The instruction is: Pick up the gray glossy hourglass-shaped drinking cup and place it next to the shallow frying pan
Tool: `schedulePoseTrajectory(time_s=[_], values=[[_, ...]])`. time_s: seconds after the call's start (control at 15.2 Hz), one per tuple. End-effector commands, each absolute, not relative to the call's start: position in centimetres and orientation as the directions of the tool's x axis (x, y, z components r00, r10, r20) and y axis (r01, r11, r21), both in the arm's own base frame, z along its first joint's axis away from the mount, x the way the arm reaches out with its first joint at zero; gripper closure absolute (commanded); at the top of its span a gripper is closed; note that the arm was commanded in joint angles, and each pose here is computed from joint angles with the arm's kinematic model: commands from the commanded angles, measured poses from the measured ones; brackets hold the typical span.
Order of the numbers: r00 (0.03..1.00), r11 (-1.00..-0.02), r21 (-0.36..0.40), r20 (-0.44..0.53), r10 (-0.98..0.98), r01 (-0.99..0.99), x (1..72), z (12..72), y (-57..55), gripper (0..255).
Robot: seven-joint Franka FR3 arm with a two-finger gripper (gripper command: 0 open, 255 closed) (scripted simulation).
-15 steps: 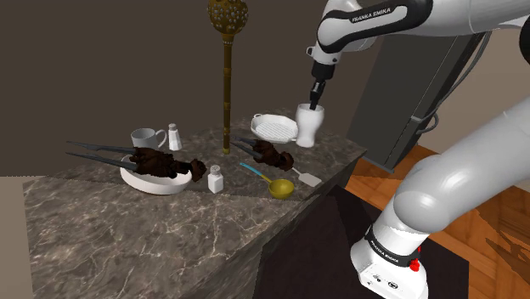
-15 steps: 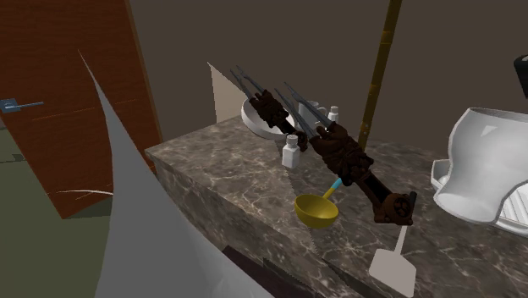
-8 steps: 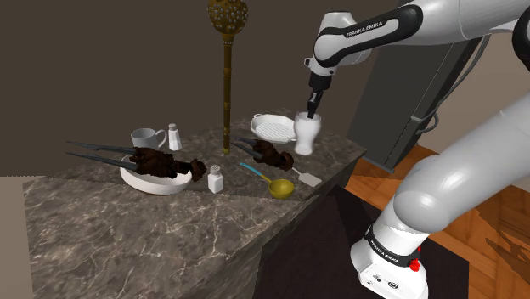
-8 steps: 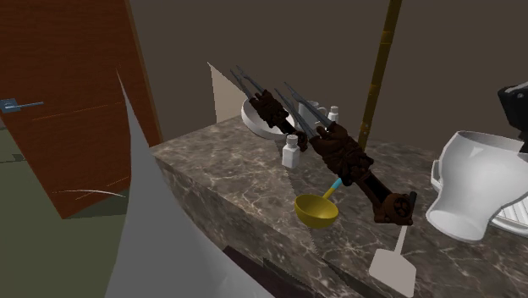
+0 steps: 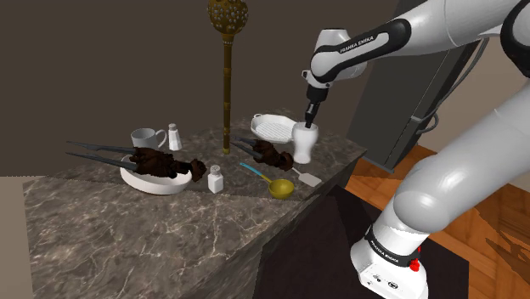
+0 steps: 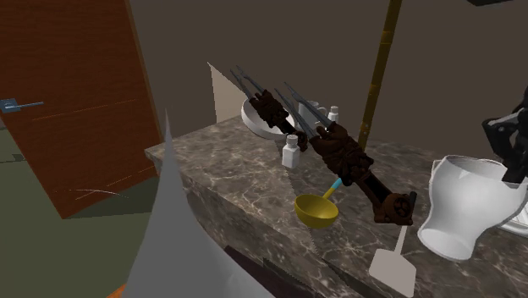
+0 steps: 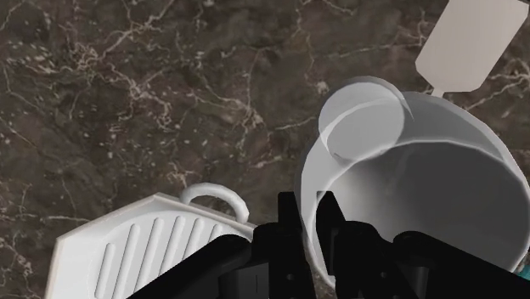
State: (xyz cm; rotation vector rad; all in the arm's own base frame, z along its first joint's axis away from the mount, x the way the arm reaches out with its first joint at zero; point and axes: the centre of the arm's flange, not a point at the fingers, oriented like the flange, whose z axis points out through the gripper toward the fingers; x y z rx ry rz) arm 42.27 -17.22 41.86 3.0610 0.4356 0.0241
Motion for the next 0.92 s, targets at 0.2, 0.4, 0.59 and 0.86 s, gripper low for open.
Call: schedulePoseTrajectory(time_s=[0.2, 0.4, 0.59, 0.86], values=[[0.96, -0.959, 0.052, 0.009, 0.279, 0.278, 42.3, 39.3, -17.2, 255], [0.96, -0.959, 0.052, 0.009, 0.279, 0.278, 42.3, 38.4, -17.2, 255], [0.96, -0.959, 0.052, 0.009, 0.279, 0.278, 42.3, 38.4, -17.2, 255], [0.96, -0.959, 0.052, 0.009, 0.279, 0.278, 42.4, 38.4, -17.2, 0]])
